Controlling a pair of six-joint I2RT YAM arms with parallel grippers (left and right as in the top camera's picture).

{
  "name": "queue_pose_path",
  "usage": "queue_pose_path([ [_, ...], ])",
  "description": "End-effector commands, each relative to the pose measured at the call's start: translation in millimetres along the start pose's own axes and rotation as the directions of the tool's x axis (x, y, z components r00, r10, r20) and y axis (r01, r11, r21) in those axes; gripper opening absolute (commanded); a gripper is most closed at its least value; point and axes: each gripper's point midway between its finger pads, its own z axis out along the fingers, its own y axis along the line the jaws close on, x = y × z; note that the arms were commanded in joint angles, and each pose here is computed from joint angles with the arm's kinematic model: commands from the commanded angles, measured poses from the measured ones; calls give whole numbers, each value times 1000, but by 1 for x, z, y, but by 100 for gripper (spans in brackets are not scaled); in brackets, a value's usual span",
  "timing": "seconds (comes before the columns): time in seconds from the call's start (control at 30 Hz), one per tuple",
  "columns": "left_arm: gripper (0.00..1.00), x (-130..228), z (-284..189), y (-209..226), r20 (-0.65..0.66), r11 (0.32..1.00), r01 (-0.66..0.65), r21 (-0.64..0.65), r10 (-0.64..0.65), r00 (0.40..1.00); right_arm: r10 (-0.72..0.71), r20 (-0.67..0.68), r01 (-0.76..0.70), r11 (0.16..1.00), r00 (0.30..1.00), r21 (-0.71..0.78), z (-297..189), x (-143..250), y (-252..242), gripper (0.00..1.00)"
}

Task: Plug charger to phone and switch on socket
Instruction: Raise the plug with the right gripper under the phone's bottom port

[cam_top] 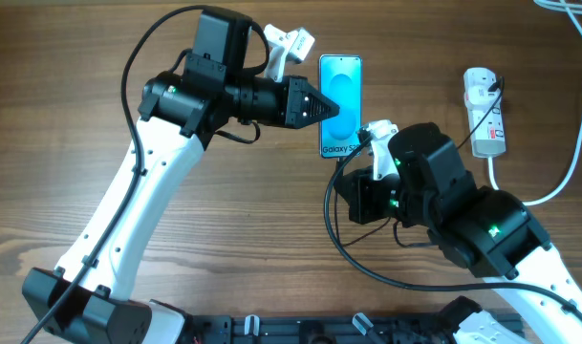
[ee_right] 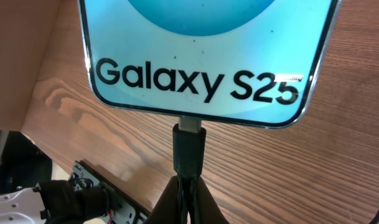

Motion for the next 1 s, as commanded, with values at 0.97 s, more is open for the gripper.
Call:
queue_pose_path([
  [0.97, 4, 3, -7, -17, -3, 997, -62, 42, 62, 998, 21, -8, -21, 999, 1000, -40, 0, -2, 10, 4],
])
